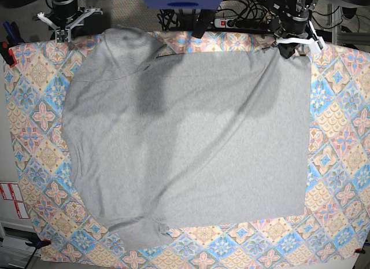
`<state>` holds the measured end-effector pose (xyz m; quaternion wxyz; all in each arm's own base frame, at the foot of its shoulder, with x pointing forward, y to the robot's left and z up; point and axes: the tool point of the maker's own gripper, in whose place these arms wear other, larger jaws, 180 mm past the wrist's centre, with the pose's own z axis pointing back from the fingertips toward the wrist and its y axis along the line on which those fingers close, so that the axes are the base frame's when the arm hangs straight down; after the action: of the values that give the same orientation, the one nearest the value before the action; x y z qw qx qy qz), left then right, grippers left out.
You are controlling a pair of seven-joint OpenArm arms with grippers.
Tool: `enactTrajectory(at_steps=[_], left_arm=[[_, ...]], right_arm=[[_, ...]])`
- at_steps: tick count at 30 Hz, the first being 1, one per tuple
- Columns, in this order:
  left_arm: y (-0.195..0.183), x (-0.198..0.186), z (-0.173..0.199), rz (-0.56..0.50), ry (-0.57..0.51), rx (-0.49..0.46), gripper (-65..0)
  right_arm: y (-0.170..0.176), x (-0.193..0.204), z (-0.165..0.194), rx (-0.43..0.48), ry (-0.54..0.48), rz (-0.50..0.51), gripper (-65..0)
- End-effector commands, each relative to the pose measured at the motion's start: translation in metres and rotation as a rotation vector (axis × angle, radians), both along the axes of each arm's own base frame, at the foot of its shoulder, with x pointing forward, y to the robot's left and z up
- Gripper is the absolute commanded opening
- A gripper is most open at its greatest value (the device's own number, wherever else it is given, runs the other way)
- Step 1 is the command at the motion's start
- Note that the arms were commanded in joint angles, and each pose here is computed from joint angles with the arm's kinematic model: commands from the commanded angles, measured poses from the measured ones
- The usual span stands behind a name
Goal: Fold the T-shirt properly
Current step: 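Grasp the grey shirt's collar-side corners with left and right grippers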
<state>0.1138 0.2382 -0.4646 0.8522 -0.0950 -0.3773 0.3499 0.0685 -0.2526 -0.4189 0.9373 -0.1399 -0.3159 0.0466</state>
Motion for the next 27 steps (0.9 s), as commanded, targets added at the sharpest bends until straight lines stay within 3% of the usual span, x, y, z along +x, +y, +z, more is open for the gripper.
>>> enactTrajectory(at_steps=[1, 14, 18, 21, 27], left_arm=[[0.002, 0.002, 0.006, -0.008, -0.021, 0.011, -65.0], [0.003, 0.002, 0.006, -0.01, -0.02, 0.014, -65.0], [0.004, 0.002, 0.006, -0.009, -0.018, 0.014, -65.0], [0.004, 0.002, 0.006, -0.009, -0.018, 0.014, -65.0], [0.004, 0.002, 0.005, -0.011, -0.017, 0.016, -65.0]], right_arm=[[0.002, 0.012, 0.007, -0.006, -0.044, 0.019, -49.1], [0.042, 0.054, -0.011, 0.097, 0.006, 0.032, -48.7], [0.053, 0.075, -0.008, 0.25, -0.053, -0.043, -44.9], [0.052, 0.072, -0.017, 0.362, -0.03, -0.131, -43.1], [0.036, 0.06, -0.027, 0.42, 0.005, -0.236, -43.2]])
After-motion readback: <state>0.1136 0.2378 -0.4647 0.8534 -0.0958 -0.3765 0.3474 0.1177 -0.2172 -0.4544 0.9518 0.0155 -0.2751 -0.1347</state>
